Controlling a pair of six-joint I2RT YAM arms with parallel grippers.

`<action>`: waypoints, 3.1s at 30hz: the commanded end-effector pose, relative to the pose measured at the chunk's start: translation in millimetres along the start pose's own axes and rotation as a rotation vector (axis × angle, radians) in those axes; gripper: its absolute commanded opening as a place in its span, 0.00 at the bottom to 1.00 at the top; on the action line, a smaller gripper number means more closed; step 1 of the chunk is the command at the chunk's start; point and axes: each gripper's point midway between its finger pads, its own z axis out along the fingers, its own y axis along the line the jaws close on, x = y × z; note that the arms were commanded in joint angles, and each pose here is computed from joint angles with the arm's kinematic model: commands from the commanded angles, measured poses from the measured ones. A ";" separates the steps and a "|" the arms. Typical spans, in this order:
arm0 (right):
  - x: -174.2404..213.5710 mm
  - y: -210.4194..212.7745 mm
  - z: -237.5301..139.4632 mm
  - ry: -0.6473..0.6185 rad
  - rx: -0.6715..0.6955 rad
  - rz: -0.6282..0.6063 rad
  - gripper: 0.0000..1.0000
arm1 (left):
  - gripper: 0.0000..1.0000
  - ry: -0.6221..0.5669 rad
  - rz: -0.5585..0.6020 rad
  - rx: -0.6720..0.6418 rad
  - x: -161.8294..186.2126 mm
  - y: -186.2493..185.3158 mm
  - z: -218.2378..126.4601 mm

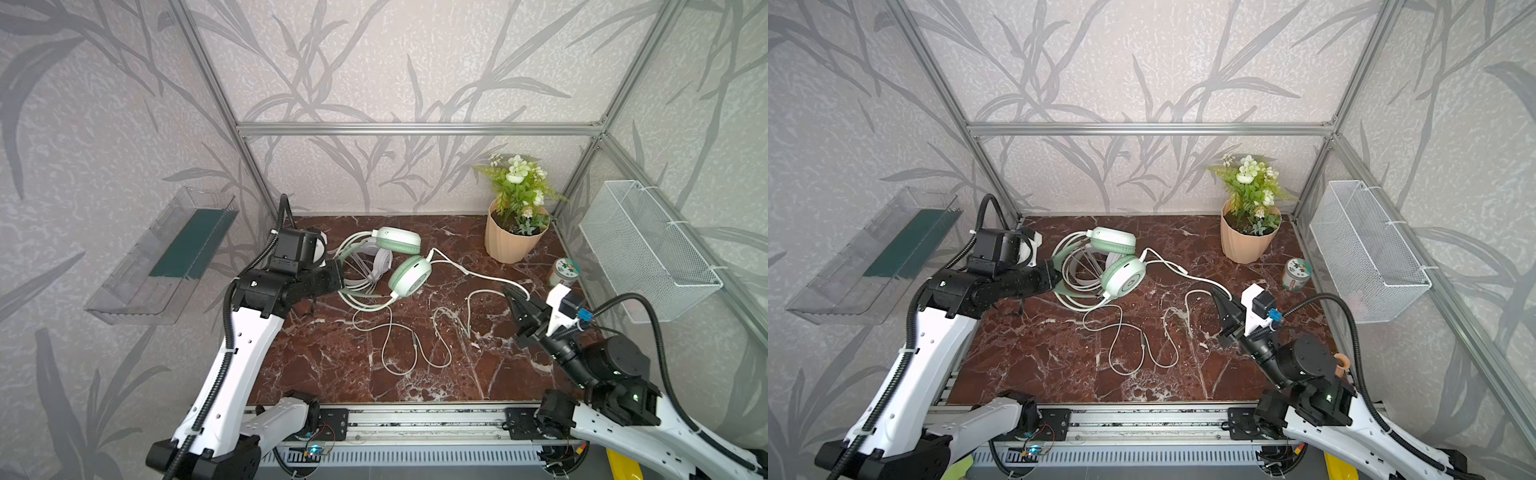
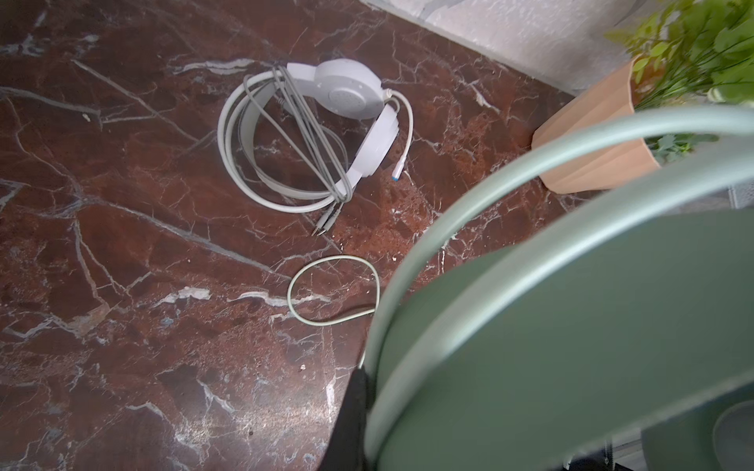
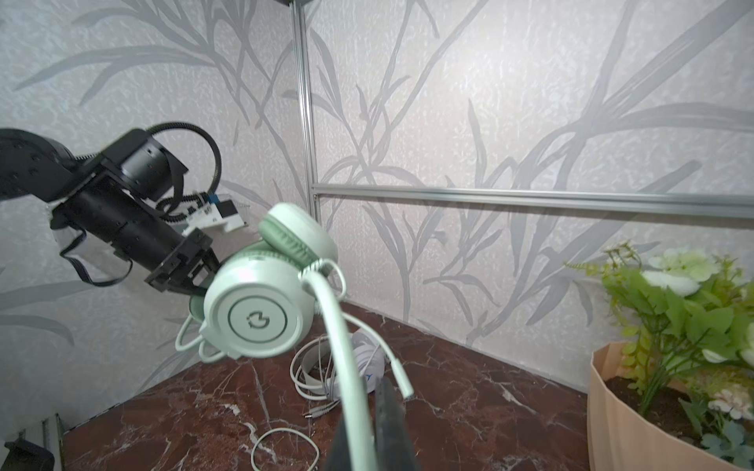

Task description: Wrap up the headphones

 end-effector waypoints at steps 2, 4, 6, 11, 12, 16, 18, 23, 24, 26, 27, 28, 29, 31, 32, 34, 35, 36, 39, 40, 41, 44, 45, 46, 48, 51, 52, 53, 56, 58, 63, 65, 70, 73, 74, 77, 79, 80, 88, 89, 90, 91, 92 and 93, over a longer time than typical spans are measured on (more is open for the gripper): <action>-11.8 24.1 3.2 0.051 -0.141 -0.148 0.00 | 0.00 -0.061 0.065 0.038 -7.0 -7.6 1.1; -20.0 34.1 8.5 0.084 -0.196 -0.201 0.00 | 0.00 -0.036 0.100 0.039 1.8 -8.3 8.4; -25.4 42.2 14.0 0.115 -0.242 -0.256 0.00 | 0.00 -0.016 0.152 0.024 10.8 -9.0 14.1; -45.4 41.9 33.9 0.168 -0.230 -0.380 0.00 | 0.00 0.046 0.350 -0.062 37.0 -11.9 30.7; -46.8 42.7 38.6 0.181 -0.232 -0.402 0.00 | 0.00 0.058 0.379 -0.075 41.5 -12.2 34.3; -61.5 59.5 53.2 0.170 -0.277 -0.455 0.00 | 0.00 0.070 0.439 -0.068 54.1 -15.9 42.8; -68.1 65.7 59.2 0.174 -0.296 -0.494 0.00 | 0.00 0.069 0.473 -0.064 59.1 -18.8 44.8; -64.2 80.2 72.0 0.231 -0.356 -0.700 0.00 | 0.00 0.062 0.589 -0.024 76.7 -31.7 46.1; -62.9 81.9 74.0 0.240 -0.360 -0.739 0.00 | 0.00 0.048 0.611 -0.011 79.4 -35.1 44.6; -61.1 75.6 82.6 0.245 -0.305 -0.796 0.00 | 0.00 0.016 0.642 0.017 83.7 -39.6 40.9; -59.6 71.5 87.1 0.246 -0.273 -0.835 0.00 | 0.00 -0.005 0.649 0.026 84.4 -40.1 38.1; -57.2 68.8 90.8 0.254 -0.251 -0.862 0.00 | 0.00 -0.028 0.654 0.039 84.5 -41.0 34.4; -55.5 67.0 92.8 0.261 -0.239 -0.880 0.00 | 0.00 -0.048 0.657 0.051 84.4 -41.7 30.7; -56.0 60.5 99.9 0.258 -0.178 -0.897 0.00 | 0.00 -0.100 0.654 0.061 81.4 -39.9 21.4; -58.0 58.3 102.2 0.247 -0.151 -0.903 0.00 | 0.00 -0.120 0.649 0.063 80.1 -38.5 17.3; -62.0 57.7 105.3 0.226 -0.130 -0.899 0.00 | 0.00 -0.156 0.644 0.092 80.2 -38.9 8.1; -64.2 59.8 105.3 0.216 -0.139 -0.882 0.00 | 0.00 -0.163 0.642 0.114 82.0 -40.1 6.0; -65.6 64.2 105.0 0.206 -0.161 -0.859 0.00 | 0.00 -0.173 0.640 0.138 84.1 -41.5 3.5; -69.0 77.7 106.5 0.170 -0.221 -0.804 0.00 | 0.00 -0.186 0.629 0.177 89.0 -42.8 1.4; -67.9 81.7 109.8 0.169 -0.233 -0.794 0.00 | 0.00 -0.184 0.626 0.184 90.5 -43.3 1.9; -66.7 85.4 113.0 0.171 -0.245 -0.791 0.00 | 0.00 -0.180 0.625 0.190 91.9 -43.8 2.6; -54.7 95.0 128.4 0.206 -0.268 -0.827 0.00 | 0.00 -0.142 0.619 0.221 100.3 -48.0 10.0; -52.3 95.4 135.4 0.212 -0.253 -0.846 0.00 | 0.00 -0.119 0.620 0.230 104.7 -49.0 13.9; -52.1 93.7 142.4 0.209 -0.227 -0.869 0.00 | 0.00 -0.101 0.621 0.245 108.1 -51.6 15.4; -58.8 83.7 155.6 0.188 -0.147 -0.911 0.00 | 0.00 -0.090 0.622 0.271 111.5 -55.5 14.7; -73.2 59.4 170.3 0.181 -0.035 -0.900 0.00 | 0.00 -0.105 0.622 0.292 113.1 -56.8 12.2; -81.8 51.5 173.0 0.168 0.016 -0.892 0.00 | 0.00 -0.117 0.619 0.292 111.5 -56.5 10.5; -88.5 45.6 173.2 0.160 0.057 -0.888 0.00 | 0.00 -0.123 0.618 0.285 110.7 -55.0 10.2; -111.0 39.6 160.5 0.121 0.098 -0.800 0.00 | 0.00 -0.180 0.593 0.181 96.6 -39.5 9.7; -115.1 46.1 144.6 0.109 0.026 -0.697 0.00 | 0.00 -0.251 0.544 -0.011 74.5 -11.3 7.5; -94.1 93.0 95.4 0.125 -0.345 -0.484 0.00 | 0.00 -0.403 0.412 -0.316 36.2 39.4 -20.5; -82.2 113.9 75.2 0.143 -0.482 -0.435 0.00 | 0.00 -0.451 0.345 -0.402 26.1 56.7 -33.7; -38.5 128.2 50.3 0.250 -0.576 -0.425 0.00 | 0.00 -0.521 0.186 -0.434 14.9 77.8 -60.7; -25.8 100.1 61.4 0.282 -0.393 -0.497 0.00 | 0.00 -0.539 0.190 -0.362 12.7 70.4 -72.5; -27.2 88.5 65.8 0.280 -0.320 -0.517 0.00 | 0.00 -0.537 0.204 -0.341 12.8 66.7 -75.1; -34.1 60.9 75.9 0.243 -0.138 -0.600 0.00 | 0.00 -0.489 0.281 -0.234 17.2 46.4 -78.1; -34.2 49.1 83.1 0.223 -0.052 -0.668 0.00 | 0.00 -0.422 0.347 -0.131 26.3 27.2 -73.4; -32.9 46.2 86.5 0.224 -0.032 -0.693 0.00 | 0.00 -0.393 0.372 -0.084 31.5 19.0 -70.6; -32.7 74.8 100.5 0.123 -0.160 -0.922 0.00 | 0.00 -0.105 0.495 0.129 73.3 -24.6 -28.6; -34.4 76.6 102.5 0.105 -0.159 -0.943 0.00 | 0.00 -0.085 0.509 0.147 76.1 -29.7 -26.5; -37.2 76.6 106.3 0.092 -0.144 -0.962 0.00 | 0.00 -0.064 0.523 0.166 79.2 -35.5 -24.8; -38.7 77.9 109.9 0.089 -0.142 -0.975 0.00 | 0.00 -0.040 0.537 0.181 82.8 -40.1 -22.2; -38.3 80.3 112.9 0.094 -0.152 -0.986 0.00 | 0.00 -0.022 0.547 0.195 85.9 -44.0 -20.3; -36.3 83.9 115.7 0.102 -0.172 -0.993 0.00 | 0.00 -0.003 0.557 0.209 89.3 -48.2 -17.5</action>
